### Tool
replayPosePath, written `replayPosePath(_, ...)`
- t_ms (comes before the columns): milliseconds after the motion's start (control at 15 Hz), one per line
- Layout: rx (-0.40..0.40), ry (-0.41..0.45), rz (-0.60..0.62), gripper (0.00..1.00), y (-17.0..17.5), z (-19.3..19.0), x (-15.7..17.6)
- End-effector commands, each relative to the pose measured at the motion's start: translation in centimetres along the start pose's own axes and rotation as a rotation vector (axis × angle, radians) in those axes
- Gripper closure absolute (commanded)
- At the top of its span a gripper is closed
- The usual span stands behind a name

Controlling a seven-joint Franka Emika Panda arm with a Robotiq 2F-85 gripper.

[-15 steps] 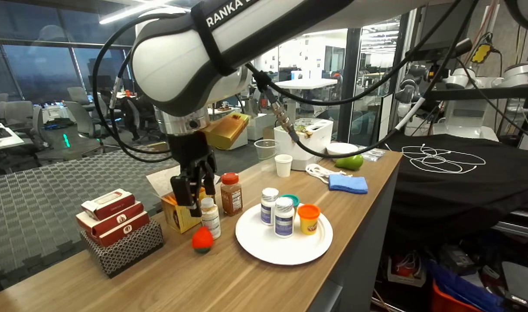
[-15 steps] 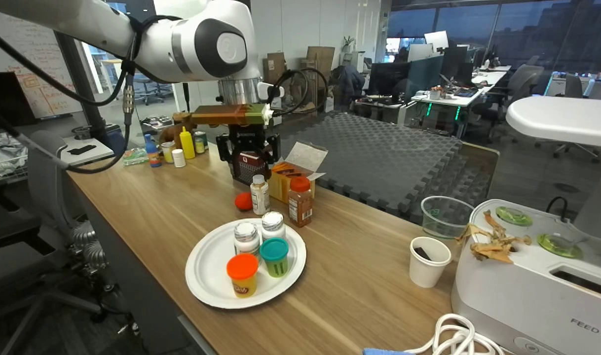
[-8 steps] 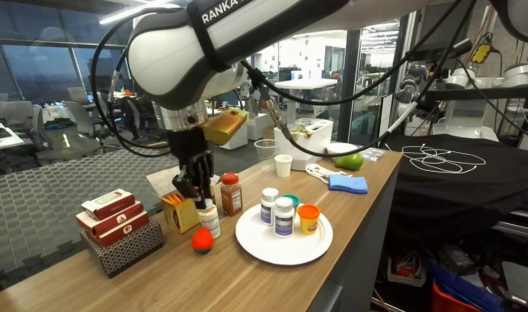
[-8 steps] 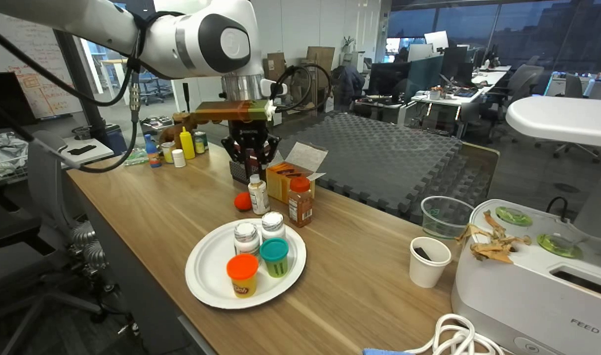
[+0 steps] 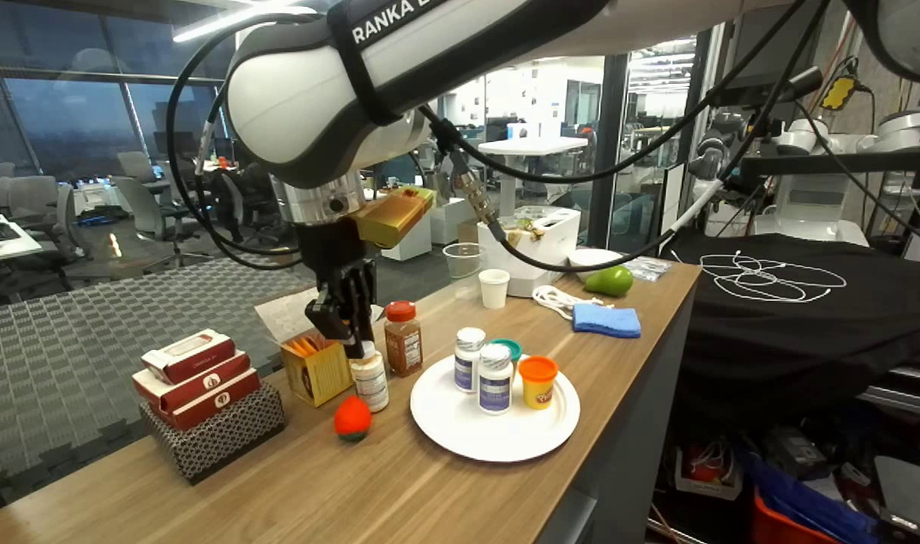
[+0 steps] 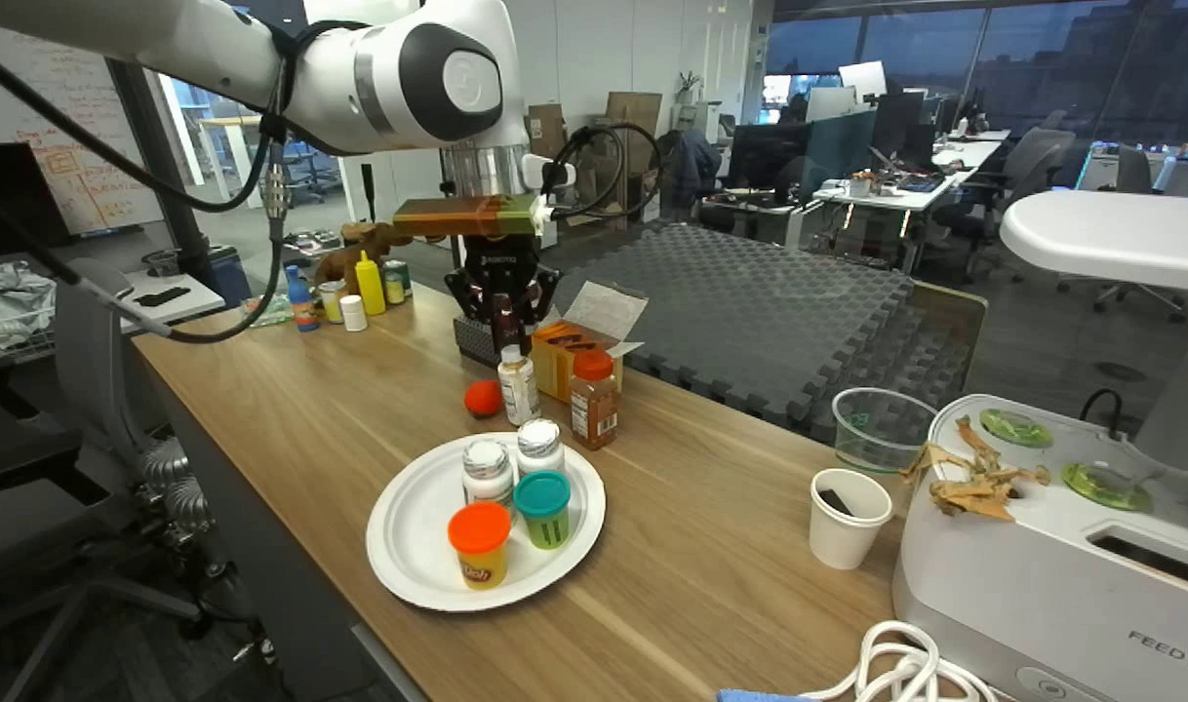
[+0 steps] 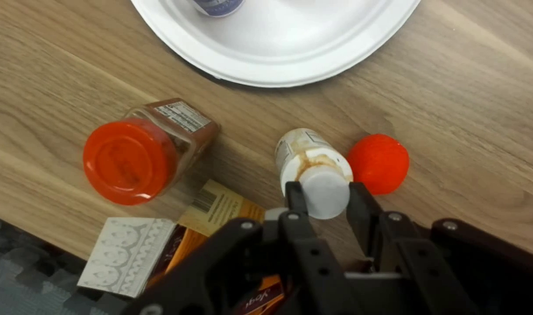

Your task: Pick up the bottles and small containers from the table and put them on the plate.

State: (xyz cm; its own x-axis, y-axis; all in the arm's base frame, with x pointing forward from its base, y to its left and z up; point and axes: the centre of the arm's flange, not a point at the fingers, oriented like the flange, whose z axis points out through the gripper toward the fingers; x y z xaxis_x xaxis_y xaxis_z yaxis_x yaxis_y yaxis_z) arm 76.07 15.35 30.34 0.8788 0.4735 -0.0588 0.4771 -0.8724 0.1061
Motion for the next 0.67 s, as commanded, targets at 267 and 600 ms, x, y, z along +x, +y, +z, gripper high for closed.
replayPosePath(267, -0.027, 0.021, 0.015, 0.78, -0.7, -5.6, -2.3)
replayPosePath(600, 0.0, -0.012, 0.044, 0.78, -0.3, -5.6, -4.3)
